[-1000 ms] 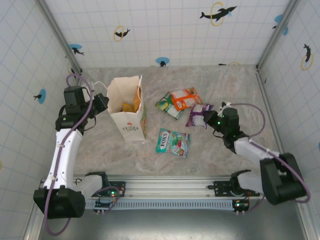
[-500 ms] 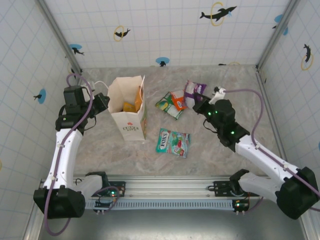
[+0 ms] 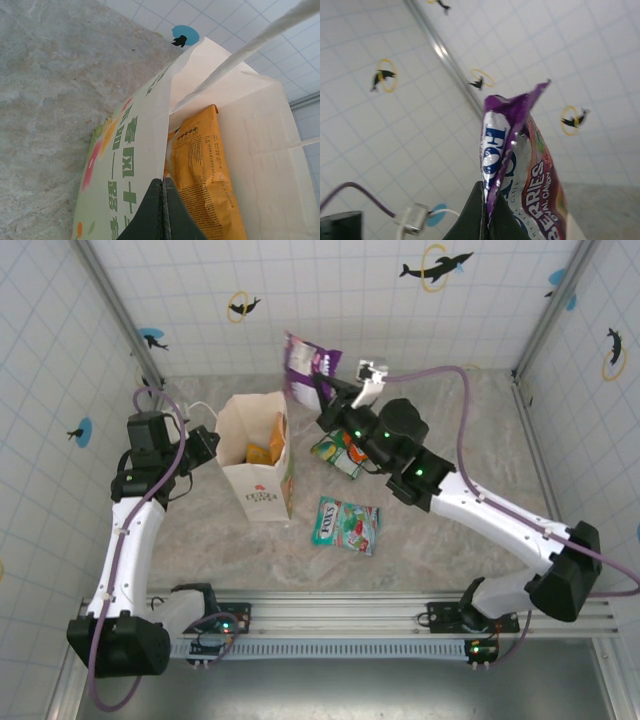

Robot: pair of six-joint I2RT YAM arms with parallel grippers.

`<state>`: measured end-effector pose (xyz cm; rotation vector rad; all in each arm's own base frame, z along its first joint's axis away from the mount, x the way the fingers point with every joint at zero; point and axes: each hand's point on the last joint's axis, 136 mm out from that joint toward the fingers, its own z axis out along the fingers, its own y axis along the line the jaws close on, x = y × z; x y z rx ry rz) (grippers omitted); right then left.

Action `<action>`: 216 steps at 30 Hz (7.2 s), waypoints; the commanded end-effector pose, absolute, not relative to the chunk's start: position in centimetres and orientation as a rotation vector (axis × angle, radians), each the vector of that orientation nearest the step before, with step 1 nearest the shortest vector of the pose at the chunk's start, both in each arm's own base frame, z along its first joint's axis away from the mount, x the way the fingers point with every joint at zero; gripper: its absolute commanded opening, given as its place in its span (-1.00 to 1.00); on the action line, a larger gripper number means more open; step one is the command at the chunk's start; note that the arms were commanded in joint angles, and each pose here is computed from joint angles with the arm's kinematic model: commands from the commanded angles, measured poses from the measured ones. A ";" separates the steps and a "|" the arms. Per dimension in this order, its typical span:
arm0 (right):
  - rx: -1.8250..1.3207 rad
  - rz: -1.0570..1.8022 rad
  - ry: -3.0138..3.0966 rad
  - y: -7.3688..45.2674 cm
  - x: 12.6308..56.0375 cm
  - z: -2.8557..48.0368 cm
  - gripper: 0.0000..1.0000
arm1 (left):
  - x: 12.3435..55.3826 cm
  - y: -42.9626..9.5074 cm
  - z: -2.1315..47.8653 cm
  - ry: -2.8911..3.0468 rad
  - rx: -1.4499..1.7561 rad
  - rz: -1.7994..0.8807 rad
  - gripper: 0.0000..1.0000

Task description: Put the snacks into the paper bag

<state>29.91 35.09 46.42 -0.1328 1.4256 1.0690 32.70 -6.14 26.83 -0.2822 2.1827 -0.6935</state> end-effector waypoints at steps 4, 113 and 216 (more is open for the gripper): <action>-0.198 1.152 1.218 38.0 27.6 52.7 -1.00 | 32.9 -6.4 28.2 2.137 -0.246 -0.706 -1.00; 1.111 1.211 1.811 18.9 44.7 6.3 0.13 | 33.8 -5.9 27.8 2.163 -0.279 -0.671 -1.00; -0.249 1.059 1.087 38.0 23.8 52.1 -0.79 | 33.6 -6.0 28.8 2.122 -0.261 -0.681 -1.00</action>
